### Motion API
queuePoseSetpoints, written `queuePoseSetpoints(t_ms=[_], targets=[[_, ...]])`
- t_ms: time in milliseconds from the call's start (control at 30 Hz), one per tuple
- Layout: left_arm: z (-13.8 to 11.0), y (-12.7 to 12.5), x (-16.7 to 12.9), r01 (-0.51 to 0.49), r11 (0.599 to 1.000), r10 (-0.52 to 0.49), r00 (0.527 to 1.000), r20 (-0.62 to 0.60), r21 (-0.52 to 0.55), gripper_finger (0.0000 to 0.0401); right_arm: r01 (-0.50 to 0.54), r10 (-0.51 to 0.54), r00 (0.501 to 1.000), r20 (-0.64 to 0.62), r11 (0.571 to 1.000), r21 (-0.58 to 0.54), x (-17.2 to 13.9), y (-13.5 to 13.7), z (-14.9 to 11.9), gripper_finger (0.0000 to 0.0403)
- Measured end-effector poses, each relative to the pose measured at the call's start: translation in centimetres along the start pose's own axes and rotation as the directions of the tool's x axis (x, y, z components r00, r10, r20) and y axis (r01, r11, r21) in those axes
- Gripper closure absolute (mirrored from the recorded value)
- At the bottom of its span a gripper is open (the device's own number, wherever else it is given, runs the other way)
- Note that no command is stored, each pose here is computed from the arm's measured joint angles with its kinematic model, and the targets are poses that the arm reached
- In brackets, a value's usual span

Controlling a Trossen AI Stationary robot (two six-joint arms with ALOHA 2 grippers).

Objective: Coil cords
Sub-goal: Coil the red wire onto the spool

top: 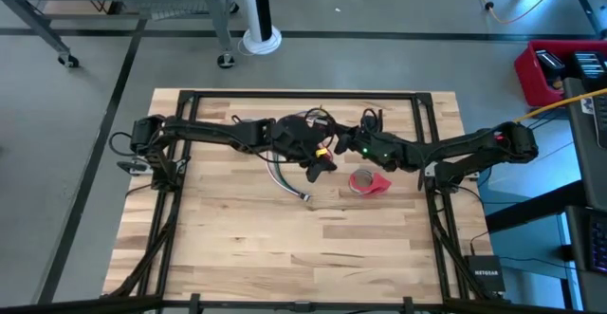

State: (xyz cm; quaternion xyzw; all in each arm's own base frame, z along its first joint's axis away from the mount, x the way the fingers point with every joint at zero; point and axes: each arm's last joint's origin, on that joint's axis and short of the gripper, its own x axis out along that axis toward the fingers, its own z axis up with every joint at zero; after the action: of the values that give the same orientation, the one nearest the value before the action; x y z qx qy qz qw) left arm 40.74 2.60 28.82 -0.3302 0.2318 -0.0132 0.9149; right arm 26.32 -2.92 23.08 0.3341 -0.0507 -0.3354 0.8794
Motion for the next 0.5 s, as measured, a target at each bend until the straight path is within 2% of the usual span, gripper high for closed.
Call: queuePoseSetpoints(t_ms=[233,400,500], targets=[[0.44,0.59,-0.31,0.031,0.999,-0.031,0.999,-0.042,-0.011,0.0401,-0.047,0.046,0.997,-0.059,0.999,-0.025,-0.01,0.08,-0.22,0.0395],[0.57,0.78,-0.51,0.118,0.993,-0.12,0.988,-0.101,-0.027,0.0401,-0.108,0.104,0.988,-0.118,0.994,-0.027,-0.04,0.24,-0.4,0.0395],[0.74,1.03,-0.63,0.129,0.99,-0.134,0.985,-0.109,-0.05,0.0401,-0.117,0.112,0.984,-0.137,0.993,-0.03,-0.05,0.22,-0.5,0.0395]])
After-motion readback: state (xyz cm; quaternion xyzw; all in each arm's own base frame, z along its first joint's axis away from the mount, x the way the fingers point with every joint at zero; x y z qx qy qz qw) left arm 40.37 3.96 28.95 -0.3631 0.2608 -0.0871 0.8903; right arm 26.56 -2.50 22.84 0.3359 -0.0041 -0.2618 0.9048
